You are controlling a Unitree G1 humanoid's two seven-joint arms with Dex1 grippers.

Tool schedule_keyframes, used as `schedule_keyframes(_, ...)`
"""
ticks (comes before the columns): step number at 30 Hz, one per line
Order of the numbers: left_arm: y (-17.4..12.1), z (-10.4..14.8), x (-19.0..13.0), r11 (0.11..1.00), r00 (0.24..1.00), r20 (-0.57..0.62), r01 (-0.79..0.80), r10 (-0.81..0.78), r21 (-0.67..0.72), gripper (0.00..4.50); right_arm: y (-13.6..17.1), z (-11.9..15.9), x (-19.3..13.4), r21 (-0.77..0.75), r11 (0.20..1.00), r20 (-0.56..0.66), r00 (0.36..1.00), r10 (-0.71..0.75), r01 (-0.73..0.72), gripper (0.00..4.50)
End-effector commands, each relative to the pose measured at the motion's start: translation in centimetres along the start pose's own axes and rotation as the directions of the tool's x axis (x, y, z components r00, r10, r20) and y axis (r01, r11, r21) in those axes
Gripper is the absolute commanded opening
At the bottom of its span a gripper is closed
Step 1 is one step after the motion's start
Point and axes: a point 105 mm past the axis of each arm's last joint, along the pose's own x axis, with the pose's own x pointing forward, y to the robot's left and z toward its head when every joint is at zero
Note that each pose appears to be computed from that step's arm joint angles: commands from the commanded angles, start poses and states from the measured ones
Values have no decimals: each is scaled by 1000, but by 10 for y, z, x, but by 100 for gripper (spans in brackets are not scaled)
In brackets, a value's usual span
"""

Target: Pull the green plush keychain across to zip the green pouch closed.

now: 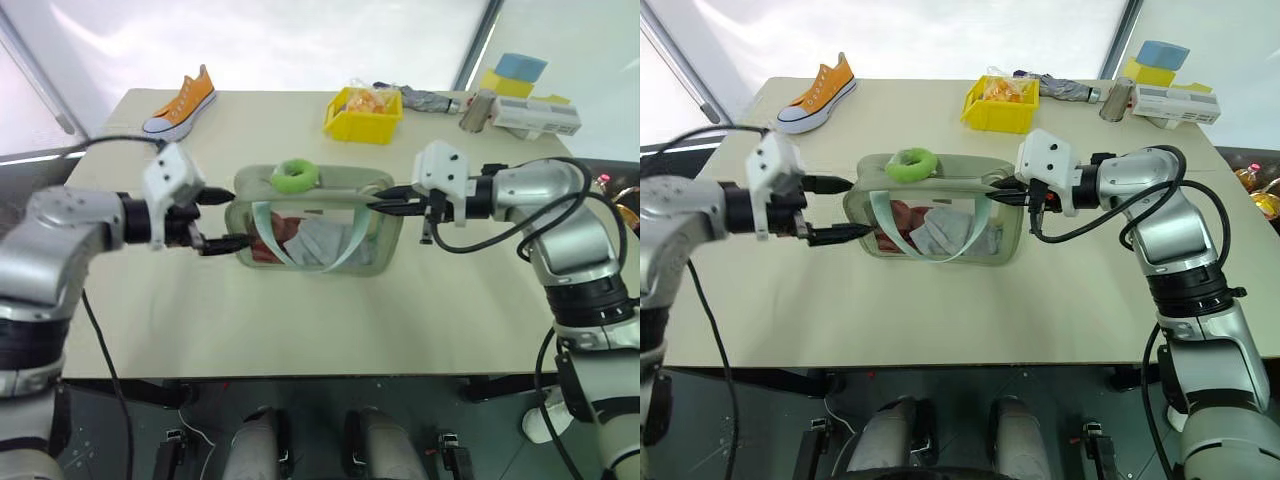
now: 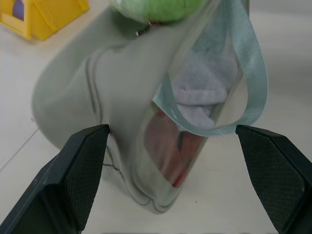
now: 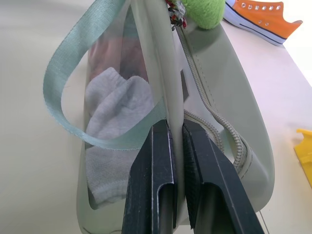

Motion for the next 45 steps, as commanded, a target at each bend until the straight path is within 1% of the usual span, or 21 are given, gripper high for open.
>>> schedule_keyframes(1, 15, 11, -2, 993, 994, 43, -100, 97, 55, 390, -7, 16, -3, -47, 999, 32, 999, -17, 18, 0)
schedule_keyframes(2, 15, 12, 0, 994, 995, 53, -93, 90, 53, 364, -7, 16, -3, -46, 999, 31, 999, -15, 16, 0)
schedule_keyframes(3, 15, 13, 2, 995, 995, 61, -84, 80, 53, 318, -7, 16, -3, -45, 999, 30, 999, -13, 15, 0)
schedule_keyframes(5, 11, 13, 4, 997, 996, 64, -59, 55, 59, 214, -7, 16, -2, -45, 999, 28, 1000, -12, 13, 0)
schedule_keyframes(6, 10, 13, 5, 997, 997, 64, -53, 49, 61, 152, -7, 16, -2, -45, 999, 28, 1000, -12, 13, 0)
schedule_keyframes(9, 9, 13, 7, 997, 997, 66, -45, 41, 58, 2, -8, 17, -2, -42, 999, 29, 999, -15, 16, 0)
schedule_keyframes(10, 9, 13, 8, 997, 997, 64, -44, 40, 56, 2, -8, 17, -2, -41, 999, 29, 999, -16, 17, 0)
schedule_keyframes(11, 9, 13, 8, 997, 997, 60, -51, 47, 60, 0, -8, 19, -3, -29, 1000, 33, 999, -9, 10, 38)
schedule_keyframes(12, 10, 13, 9, 997, 997, 57, -56, 52, 62, 0, -9, 21, -4, -21, 1000, 36, 999, -4, 5, 83)
schedule_keyframes(14, 12, 13, 8, 996, 997, 52, -65, 62, 64, 0, -16, 34, -8, -30, 999, 55, 998, -19, 21, 162)
schedule_keyframes(16, 13, 13, 7, 996, 997, 48, -66, 63, 65, 0, -19, 52, -7, -38, 999, 97, 995, -23, 27, 265)
schedule_keyframes(18, 13, 13, 7, 996, 997, 47, -66, 63, 62, 0, -18, 63, -4, -39, 999, 129, 991, -17, 22, 265)
schedule_keyframes(21, 11, 14, 6, 996, 997, 47, -60, 57, 61, 0, -10, 80, 9, -55, 999, 187, 982, 8, 2, 265)
schedule_keyframes(25, 10, 17, 7, 997, 997, 53, -56, 53, 60, 0, 2, 96, 45, -109, 994, 253, 966, 55, -28, 265)
schedule_keyframes(30, 12, 21, 8, 995, 995, 70, -75, 71, 59, 0, -1, 91, 71, -168, 986, 234, 971, 54, -14, 265)
schedule_keyframes(35, 11, 21, 6, 996, 995, 67, -78, 74, 52, 0, -8, 81, 76, -221, 975, 192, 981, 42, 1, 265)
schedule_keyframes(38, 11, 20, 4, 995, 995, 62, -83, 80, 46, 0, -12, 86, 71, -200, 980, 222, 974, 33, 12, 185)
schedule_keyframes(41, 11, 19, 6, 996, 995, 62, -83, 81, 41, 0, -14, 87, 67, -207, 978, 220, 975, 31, 16, 28)
schedule_keyframes(42, 11, 19, 6, 996, 995, 62, -83, 81, 40, 0, -17, 87, 64, -204, 979, 222, 975, 23, 24, 7)
schedule_keyframes(45, 11, 19, 8, 996, 995, 64, -81, 79, 38, 0, -30, 90, 46, -195, 979, 216, 976, -24, 68, 7)
